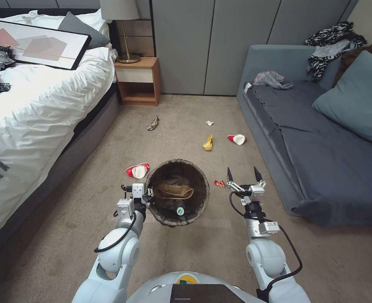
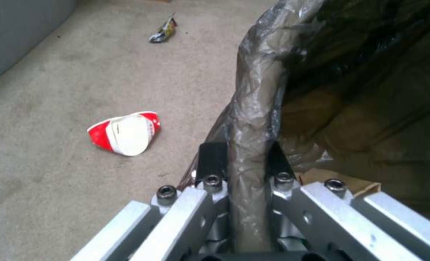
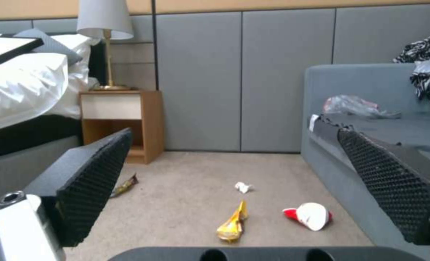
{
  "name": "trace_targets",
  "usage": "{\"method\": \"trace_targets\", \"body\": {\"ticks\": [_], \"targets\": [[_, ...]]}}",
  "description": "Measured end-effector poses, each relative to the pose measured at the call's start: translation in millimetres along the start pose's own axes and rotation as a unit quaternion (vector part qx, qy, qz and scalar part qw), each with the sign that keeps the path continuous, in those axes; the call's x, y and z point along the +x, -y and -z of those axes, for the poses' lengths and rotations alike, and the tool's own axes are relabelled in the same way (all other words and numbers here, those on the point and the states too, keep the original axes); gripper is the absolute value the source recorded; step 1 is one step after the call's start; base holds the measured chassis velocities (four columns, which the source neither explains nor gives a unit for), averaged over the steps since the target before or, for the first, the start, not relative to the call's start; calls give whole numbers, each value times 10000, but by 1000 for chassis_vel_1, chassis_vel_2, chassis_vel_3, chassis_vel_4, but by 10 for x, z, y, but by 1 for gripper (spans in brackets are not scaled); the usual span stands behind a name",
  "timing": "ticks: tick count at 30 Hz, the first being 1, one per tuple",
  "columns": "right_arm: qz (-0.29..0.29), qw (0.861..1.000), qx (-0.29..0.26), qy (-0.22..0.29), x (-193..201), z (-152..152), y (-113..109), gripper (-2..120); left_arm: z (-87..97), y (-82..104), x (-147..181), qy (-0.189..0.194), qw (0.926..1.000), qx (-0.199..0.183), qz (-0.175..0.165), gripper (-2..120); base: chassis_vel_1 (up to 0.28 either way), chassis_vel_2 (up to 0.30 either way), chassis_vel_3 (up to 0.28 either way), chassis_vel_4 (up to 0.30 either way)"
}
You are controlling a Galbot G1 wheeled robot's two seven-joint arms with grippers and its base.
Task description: Pick up the trash bin, then pick up the garbage from the floor and place it into the trash bin.
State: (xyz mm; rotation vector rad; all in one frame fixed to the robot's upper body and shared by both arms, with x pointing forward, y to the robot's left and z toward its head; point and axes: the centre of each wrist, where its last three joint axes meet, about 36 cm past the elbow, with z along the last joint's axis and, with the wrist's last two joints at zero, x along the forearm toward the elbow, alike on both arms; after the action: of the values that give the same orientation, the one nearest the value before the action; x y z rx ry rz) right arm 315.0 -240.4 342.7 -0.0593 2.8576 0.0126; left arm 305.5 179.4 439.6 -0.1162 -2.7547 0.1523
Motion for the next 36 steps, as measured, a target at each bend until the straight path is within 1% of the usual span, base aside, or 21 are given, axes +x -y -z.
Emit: {"method": "trace_targets", "body": {"ticks": [15,28,36], "targets": [[14,10000,33,-22,-11,-18,23,99,-12,-3,-13,-18,10000,-6,14,2,-5,6,6,-9],[37,10000,49,-16,-4,-20,32,99,-10,-2,-19,-17,10000,-21,19,2,-106,105,116,-98],[125,9997,80,208,-29,-50,42,100,-4,-6,-17,-18,10000,-30,31,2,-9,14,15,-12]]}}
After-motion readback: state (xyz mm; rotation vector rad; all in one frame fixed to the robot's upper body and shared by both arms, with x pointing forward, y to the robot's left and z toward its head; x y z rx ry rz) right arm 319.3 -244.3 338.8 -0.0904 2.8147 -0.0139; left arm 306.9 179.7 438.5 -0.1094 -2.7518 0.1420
